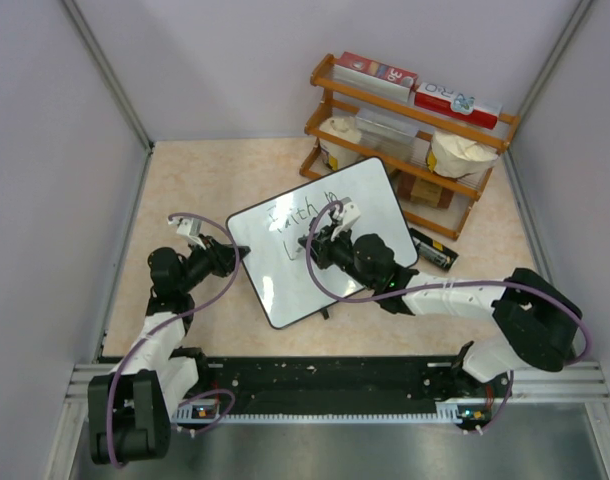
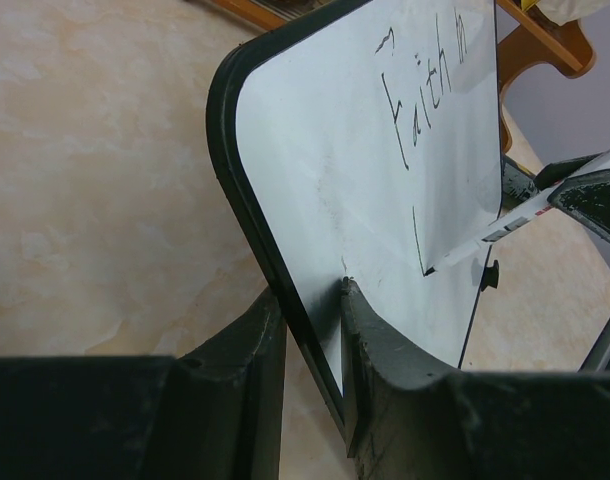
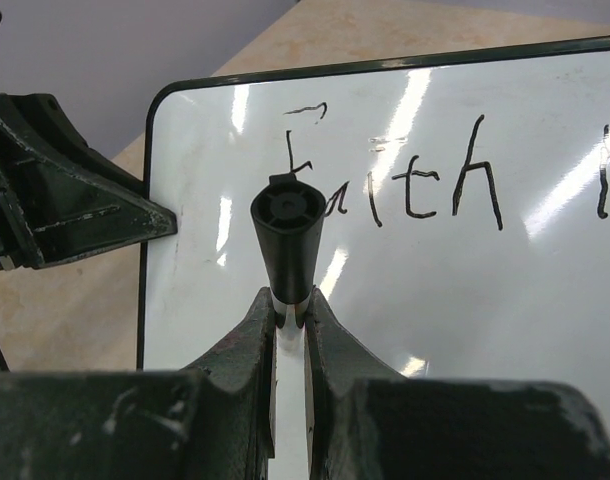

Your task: Write a sentence on the whiteboard

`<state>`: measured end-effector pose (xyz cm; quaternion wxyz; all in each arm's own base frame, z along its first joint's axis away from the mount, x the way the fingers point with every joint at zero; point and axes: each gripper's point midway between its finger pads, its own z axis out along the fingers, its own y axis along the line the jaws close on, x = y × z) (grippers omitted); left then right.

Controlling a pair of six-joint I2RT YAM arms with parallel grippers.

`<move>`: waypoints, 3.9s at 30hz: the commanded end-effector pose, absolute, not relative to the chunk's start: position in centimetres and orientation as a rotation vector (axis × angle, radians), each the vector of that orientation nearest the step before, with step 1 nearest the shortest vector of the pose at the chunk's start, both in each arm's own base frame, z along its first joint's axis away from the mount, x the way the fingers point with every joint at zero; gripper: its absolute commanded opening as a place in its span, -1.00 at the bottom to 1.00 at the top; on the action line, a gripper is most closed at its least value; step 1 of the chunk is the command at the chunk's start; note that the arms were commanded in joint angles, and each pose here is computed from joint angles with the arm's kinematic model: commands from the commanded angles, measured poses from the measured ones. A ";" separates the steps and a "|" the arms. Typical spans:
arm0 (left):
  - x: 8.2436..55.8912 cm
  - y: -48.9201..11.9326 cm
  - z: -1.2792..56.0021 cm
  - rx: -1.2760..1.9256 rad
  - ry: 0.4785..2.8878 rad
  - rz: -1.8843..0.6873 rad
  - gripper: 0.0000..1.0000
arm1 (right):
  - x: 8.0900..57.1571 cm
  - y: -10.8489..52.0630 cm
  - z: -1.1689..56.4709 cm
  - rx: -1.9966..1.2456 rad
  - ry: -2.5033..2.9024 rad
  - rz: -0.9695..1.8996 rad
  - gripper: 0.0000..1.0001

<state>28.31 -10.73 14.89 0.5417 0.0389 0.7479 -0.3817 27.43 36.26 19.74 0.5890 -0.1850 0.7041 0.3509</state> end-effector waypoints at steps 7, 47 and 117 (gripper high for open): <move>28.9 -9.9 14.0 0.118 1.773 -0.819 -1.00 | 27.9 35.8 24.6 -0.395 1.541 0.815 -1.00; 28.9 -10.0 14.0 0.118 1.775 -0.824 -1.00 | 29.2 34.9 19.8 -0.379 1.673 0.780 -1.00; 29.0 -10.0 13.9 0.118 1.782 -0.832 -1.00 | 33.2 33.4 25.7 -0.231 1.550 0.834 -1.00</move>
